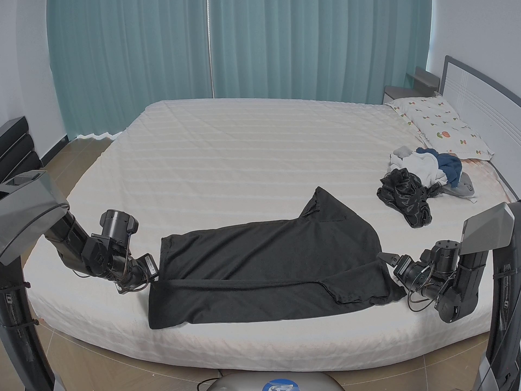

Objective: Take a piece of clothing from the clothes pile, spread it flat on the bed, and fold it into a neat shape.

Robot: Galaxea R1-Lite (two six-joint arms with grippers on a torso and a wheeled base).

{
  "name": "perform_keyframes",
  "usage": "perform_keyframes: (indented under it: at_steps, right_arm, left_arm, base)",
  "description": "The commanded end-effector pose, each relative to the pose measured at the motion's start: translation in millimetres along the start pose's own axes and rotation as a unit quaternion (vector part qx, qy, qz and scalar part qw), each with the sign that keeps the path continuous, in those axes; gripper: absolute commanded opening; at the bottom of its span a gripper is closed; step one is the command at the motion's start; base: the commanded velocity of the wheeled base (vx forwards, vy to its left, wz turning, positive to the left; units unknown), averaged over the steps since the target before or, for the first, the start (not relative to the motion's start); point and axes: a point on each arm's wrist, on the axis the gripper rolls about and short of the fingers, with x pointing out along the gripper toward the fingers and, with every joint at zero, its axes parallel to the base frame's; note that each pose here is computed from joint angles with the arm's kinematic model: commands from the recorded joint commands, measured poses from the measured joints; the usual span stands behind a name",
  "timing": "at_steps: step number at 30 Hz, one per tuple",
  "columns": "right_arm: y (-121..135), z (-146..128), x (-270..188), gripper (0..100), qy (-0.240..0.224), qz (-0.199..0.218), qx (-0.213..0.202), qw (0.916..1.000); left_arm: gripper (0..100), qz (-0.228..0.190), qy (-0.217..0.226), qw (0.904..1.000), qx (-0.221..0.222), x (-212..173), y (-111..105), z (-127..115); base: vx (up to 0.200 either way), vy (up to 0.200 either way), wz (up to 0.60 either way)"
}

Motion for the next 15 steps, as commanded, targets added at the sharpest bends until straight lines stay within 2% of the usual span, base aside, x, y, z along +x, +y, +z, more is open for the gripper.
perform_keyframes:
  at_steps: [1,4,8,15]
  right_arm:
    - [1,1,0,100,-0.004,0.004,-0.001,1.0000]
    - [1,1,0,100,-0.004,0.004,-0.001,1.0000]
    - [1,1,0,100,-0.004,0.004,-0.001,1.0000]
    - [1,1,-1,100,-0.003,0.003,-0.002,1.0000]
  left_arm:
    - [0,-0.008,-0.022,0.9997,0.002,-23,-4,2]
    - [0,-0.011,-0.020,0.9997,0.008,-33,-9,0]
    - [0,-0.005,0.006,0.9997,0.023,-56,-18,-8]
    - [0,-0.001,0.018,0.9993,0.032,-60,-23,-14]
  base:
    - [0.000,0.000,0.00]
    - [0.000,0.000,0.00]
    - [0.000,0.000,0.00]
    - [0.000,0.000,0.00]
